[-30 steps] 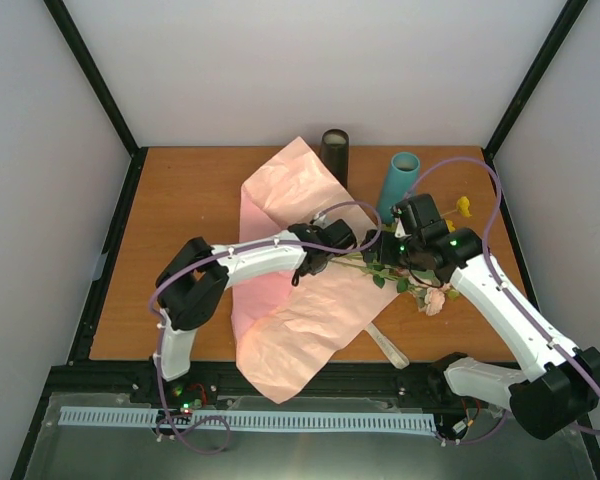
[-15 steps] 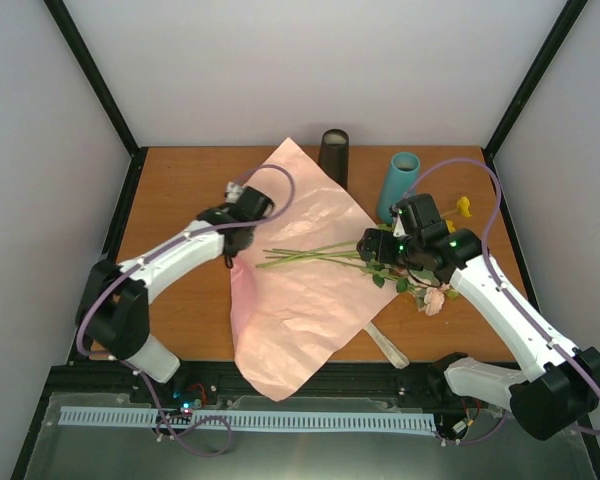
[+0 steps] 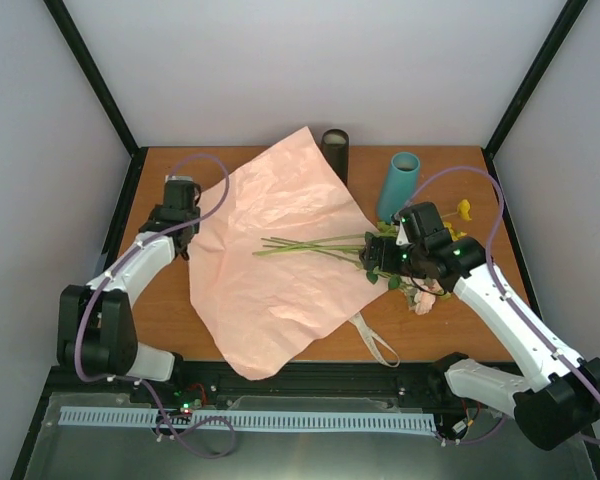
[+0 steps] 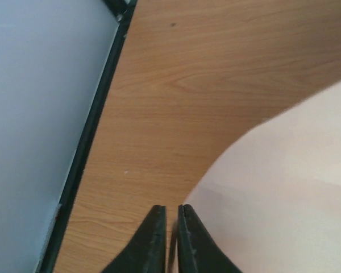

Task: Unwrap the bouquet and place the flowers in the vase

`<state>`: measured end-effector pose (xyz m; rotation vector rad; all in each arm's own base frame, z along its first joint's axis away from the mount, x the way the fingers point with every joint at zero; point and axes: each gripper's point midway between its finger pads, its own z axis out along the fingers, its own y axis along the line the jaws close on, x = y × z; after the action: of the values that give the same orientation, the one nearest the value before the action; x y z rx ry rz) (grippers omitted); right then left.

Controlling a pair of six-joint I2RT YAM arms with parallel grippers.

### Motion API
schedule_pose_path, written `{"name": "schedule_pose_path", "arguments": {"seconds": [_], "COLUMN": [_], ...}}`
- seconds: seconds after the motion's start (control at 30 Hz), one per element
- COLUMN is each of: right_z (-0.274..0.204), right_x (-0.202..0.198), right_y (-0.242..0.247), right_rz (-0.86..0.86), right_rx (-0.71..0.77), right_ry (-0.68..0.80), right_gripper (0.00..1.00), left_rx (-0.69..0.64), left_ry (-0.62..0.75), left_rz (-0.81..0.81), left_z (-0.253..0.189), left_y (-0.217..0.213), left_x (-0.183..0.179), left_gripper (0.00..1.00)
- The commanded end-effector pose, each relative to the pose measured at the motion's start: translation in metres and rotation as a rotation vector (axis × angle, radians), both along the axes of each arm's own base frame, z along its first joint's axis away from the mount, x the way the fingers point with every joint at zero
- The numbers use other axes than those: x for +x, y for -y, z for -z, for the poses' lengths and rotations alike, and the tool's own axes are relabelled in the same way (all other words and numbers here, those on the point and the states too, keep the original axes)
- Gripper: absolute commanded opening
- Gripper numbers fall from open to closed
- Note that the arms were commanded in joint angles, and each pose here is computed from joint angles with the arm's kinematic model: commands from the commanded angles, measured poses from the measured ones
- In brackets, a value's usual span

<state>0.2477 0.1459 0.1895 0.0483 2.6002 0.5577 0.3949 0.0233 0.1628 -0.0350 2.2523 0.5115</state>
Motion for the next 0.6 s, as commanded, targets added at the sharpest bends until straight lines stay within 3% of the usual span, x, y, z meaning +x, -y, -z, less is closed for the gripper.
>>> {"name": "schedule_pose_path", "arguments": {"seconds": [0.0, 0.03, 0.1, 0.13, 0.23, 0.37, 0.57], "right_z": [-0.001, 0.000, 0.003, 0.005, 0.006, -0.001, 0.004], "right_x": [0.000, -0.001, -0.003, -0.004, -0.005, 0.002, 0.010], "right_y": [0.004, 0.004, 0.004, 0.004, 0.005, 0.003, -0.003], "right_rz": [-0.017, -0.019, -0.024, -0.028, -0.033, -0.041, -0.052], "right_rx": [-0.036, -0.035, -0.031, -0.029, -0.038, -0.044, -0.038], "right_ry": [-0.006, -0.009, -0.010, -0.009, -0.009, 0.018, 0.012], "right_gripper": [1.00, 1.00, 1.00, 1.00, 1.00, 1.00, 1.00], "left_rx": [-0.046, -0.061, -0.102, -0.125, -0.182, -0.279, -0.510], "left_ry": [0.052, 0.062, 0.077, 0.081, 0.102, 0.140, 0.198], "left_rz": [-0.097, -0.118, -0.159, -0.167, -0.165, -0.117, 0.230], "left_z": [-0.010, -0.015, -0.024, -0.029, -0.049, -0.088, -0.143], "left_y": [-0.021, -0.023, -0.024, -0.023, -0.018, -0.004, 0.065], "left_x": [0.014, 0.013, 0.007, 0.005, -0.006, -0.023, -0.037], "left_gripper": [0.14, 0.24, 0.64, 0.77, 0.98, 0.99, 0.95]}}
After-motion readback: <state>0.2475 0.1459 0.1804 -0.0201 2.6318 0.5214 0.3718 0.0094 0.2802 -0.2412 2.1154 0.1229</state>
